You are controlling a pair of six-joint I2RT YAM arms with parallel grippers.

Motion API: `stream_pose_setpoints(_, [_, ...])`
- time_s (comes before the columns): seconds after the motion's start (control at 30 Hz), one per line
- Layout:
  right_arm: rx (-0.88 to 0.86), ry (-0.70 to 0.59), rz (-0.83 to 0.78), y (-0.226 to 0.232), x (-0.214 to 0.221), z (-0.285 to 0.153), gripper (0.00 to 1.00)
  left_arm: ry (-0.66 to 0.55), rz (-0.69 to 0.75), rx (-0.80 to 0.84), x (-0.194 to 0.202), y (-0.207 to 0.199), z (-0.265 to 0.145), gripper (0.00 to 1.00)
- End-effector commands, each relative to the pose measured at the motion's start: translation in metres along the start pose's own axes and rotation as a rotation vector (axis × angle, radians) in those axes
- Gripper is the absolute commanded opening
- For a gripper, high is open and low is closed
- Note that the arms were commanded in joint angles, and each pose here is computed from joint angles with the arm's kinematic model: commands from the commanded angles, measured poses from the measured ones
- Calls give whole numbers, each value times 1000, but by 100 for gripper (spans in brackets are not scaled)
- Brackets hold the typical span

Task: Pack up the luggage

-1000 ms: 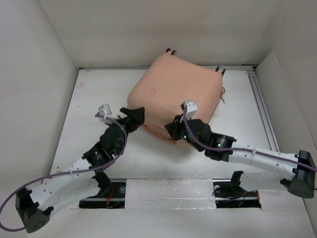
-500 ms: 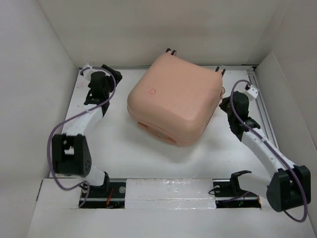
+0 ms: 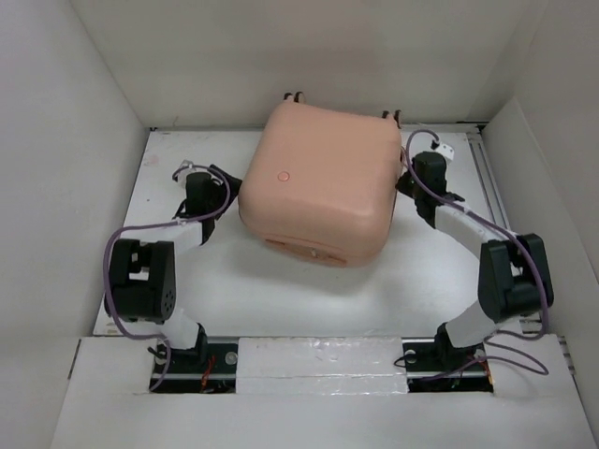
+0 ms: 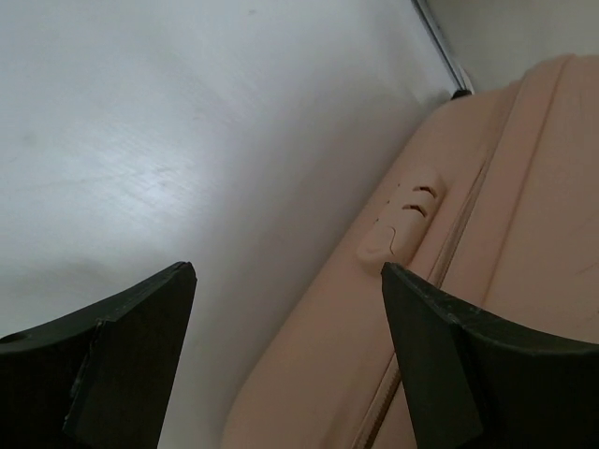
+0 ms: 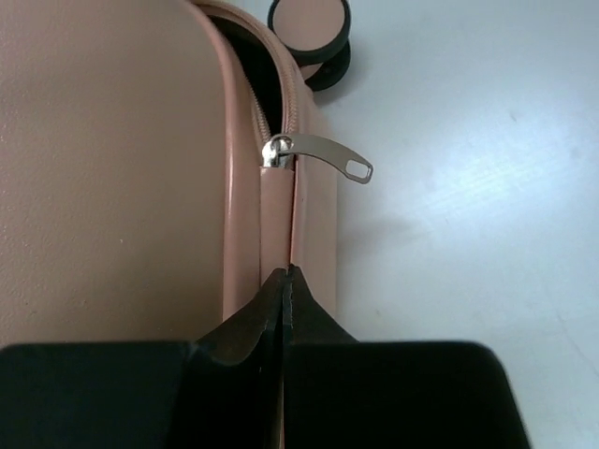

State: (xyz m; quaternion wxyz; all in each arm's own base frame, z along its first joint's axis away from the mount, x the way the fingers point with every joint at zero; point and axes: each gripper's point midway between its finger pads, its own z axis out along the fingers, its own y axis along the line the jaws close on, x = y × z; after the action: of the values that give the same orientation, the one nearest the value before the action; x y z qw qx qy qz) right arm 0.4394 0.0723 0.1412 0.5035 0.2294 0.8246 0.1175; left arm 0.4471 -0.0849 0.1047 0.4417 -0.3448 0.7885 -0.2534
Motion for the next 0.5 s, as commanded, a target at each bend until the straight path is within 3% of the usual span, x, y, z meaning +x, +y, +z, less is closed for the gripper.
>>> stream_pose_setpoints(0.0, [-489, 142, -68, 139, 31, -9, 0, 62, 43, 161, 27, -26, -41, 77])
stream_pose_setpoints(0.07, [-547, 163, -90, 165, 28, 2, 0, 80, 59, 136, 43, -6, -54, 77])
stream_pose_setpoints(0.13, [-623, 182, -123, 197, 17, 2, 0, 68, 71, 172, 49, -11, -73, 75])
stream_pose_setpoints(0.23, [-661, 261, -165, 217, 31, 10, 0, 77, 76, 143, 67, 17, -93, 74])
stream_pose_setpoints(0.33, [-694, 194, -171, 237, 1, 3, 0, 58, 56, 152, 74, 31, -117, 74])
stream_pose_setpoints(0.47, [-699, 95, -168, 228, -49, -20, 17, -4, 52, 221, 59, 17, -141, 74])
